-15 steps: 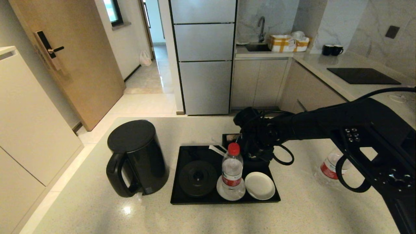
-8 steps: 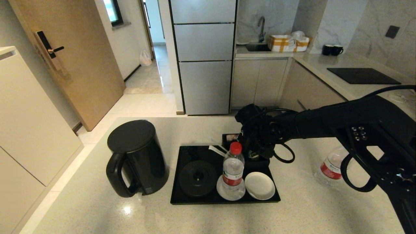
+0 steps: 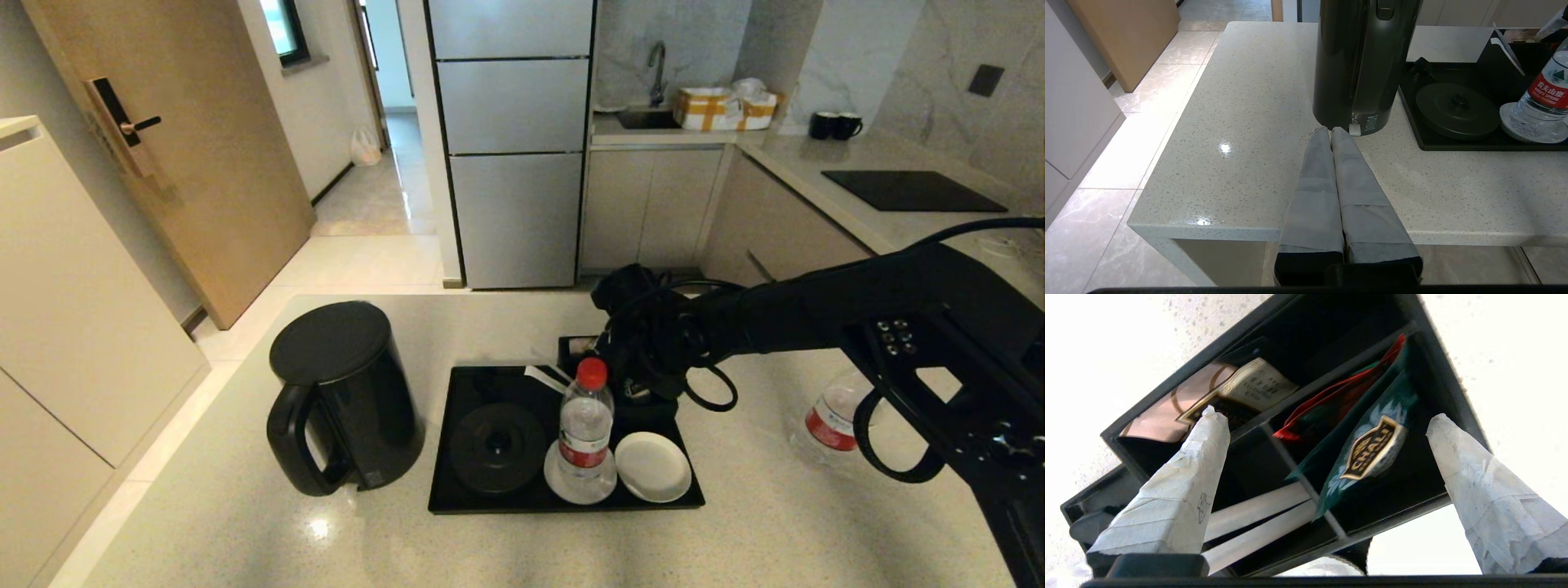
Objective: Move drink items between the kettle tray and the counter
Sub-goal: Pick up the tea bag
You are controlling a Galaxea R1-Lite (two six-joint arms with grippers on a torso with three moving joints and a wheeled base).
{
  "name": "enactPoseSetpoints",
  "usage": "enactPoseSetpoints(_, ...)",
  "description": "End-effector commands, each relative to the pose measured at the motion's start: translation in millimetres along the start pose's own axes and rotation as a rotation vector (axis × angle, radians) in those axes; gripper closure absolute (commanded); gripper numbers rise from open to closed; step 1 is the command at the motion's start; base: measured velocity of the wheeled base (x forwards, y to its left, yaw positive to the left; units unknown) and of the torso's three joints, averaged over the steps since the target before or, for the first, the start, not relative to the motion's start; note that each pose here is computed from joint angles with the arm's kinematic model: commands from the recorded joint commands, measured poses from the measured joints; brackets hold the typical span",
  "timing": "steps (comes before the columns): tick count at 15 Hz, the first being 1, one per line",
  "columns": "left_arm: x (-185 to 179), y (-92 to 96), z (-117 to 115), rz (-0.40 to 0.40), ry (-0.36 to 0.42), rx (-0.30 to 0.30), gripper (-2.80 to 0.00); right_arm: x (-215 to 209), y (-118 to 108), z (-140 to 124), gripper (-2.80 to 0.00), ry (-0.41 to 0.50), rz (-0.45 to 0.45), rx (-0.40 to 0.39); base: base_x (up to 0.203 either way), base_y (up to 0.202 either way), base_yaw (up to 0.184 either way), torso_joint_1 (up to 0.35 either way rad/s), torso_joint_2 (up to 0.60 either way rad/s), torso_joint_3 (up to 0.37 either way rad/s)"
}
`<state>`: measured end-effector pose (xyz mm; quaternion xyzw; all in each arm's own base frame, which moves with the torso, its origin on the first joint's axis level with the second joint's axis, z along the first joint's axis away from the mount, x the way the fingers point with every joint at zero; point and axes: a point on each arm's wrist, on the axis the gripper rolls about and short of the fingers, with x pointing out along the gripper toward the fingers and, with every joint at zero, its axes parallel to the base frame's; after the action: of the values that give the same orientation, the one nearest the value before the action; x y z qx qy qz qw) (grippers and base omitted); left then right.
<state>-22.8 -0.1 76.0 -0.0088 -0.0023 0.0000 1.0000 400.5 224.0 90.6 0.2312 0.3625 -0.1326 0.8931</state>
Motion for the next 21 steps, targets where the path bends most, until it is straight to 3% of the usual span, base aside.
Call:
enactPoseSetpoints(1, 0, 0.0, 0, 0.0, -0.002, -0.001, 0.0, -5, -1, 8, -2.8, -0.013, 0.002, 0.019, 0.0, 0.0, 0.0, 0.0, 0.0, 0.0)
enactPoseSetpoints(10, 0, 0.0, 0, 0.0, -0.002, -0.001, 0.0, -8, -17, 5, -2.8, -0.016, -0.058, 0.04, 0.0, 0.0, 0.0, 0.0, 0.0, 0.0)
enactPoseSetpoints(21, 0, 0.0, 0, 0.0, -0.002, -0.001, 0.0, -27, -20, -7, -2.8, -0.029, -0.009, 0.022, 0.0, 0.0, 0.0, 0.0, 0.0, 0.0)
